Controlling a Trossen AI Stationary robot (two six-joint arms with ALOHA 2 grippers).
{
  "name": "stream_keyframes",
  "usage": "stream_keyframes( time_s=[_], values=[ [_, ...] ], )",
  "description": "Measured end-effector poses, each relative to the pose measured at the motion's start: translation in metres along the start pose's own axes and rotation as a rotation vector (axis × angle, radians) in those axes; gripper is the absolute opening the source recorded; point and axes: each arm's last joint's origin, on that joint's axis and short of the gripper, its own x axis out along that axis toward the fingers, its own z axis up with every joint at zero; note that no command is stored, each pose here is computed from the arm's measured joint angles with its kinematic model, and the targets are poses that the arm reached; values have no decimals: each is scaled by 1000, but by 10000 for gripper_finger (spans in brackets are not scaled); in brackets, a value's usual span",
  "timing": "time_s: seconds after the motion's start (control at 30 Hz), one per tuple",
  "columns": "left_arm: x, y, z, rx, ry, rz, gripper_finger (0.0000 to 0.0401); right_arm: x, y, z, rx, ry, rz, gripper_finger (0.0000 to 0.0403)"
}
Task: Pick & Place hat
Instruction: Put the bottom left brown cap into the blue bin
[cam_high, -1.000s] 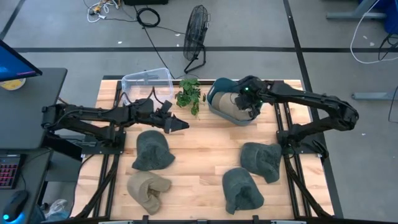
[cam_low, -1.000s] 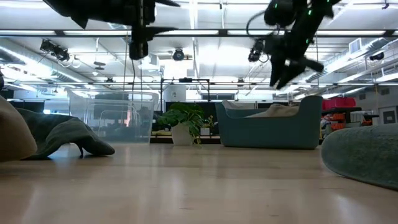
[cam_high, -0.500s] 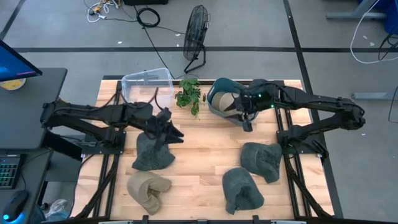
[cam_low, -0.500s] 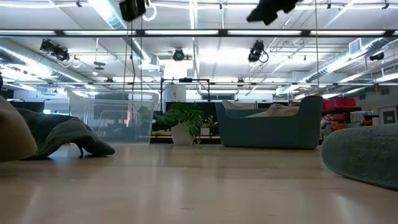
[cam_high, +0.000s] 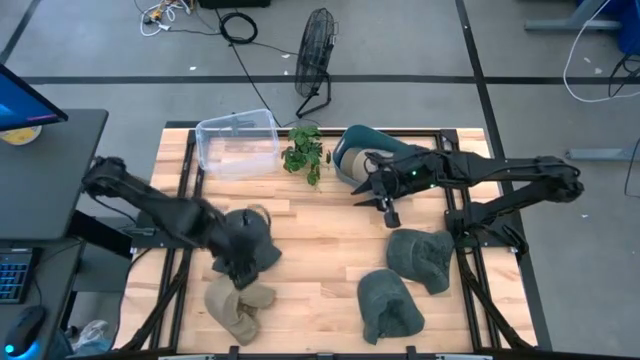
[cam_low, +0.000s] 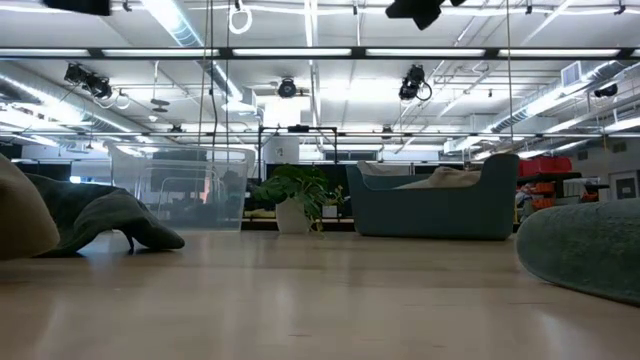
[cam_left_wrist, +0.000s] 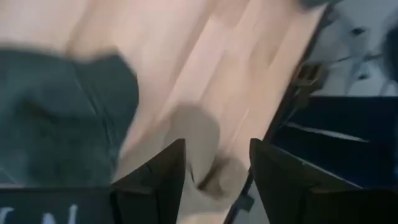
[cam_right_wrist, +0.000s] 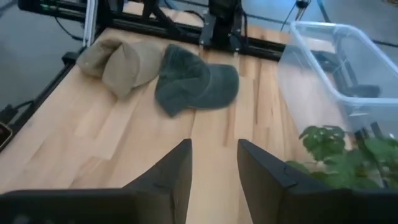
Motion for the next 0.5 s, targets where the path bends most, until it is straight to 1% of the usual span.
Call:
stream_keyframes(
  time_s=[0.17,0.23,0.3,0.43,0.5],
  values=[
    [35,-14,-21,-114,96,119,206,17,4,0,-9,10,31,133],
    [48,-18,-26,-180,114,165,209,26,8,2,-16,0,43,133],
    [59,-22,-33,-216,144,203,210,35,11,2,-26,-5,55,134],
    [79,-25,-48,-298,236,286,211,51,16,3,-38,-18,82,147],
    [87,-27,-55,-339,281,320,211,56,17,3,-14,-23,84,158]
  ],
)
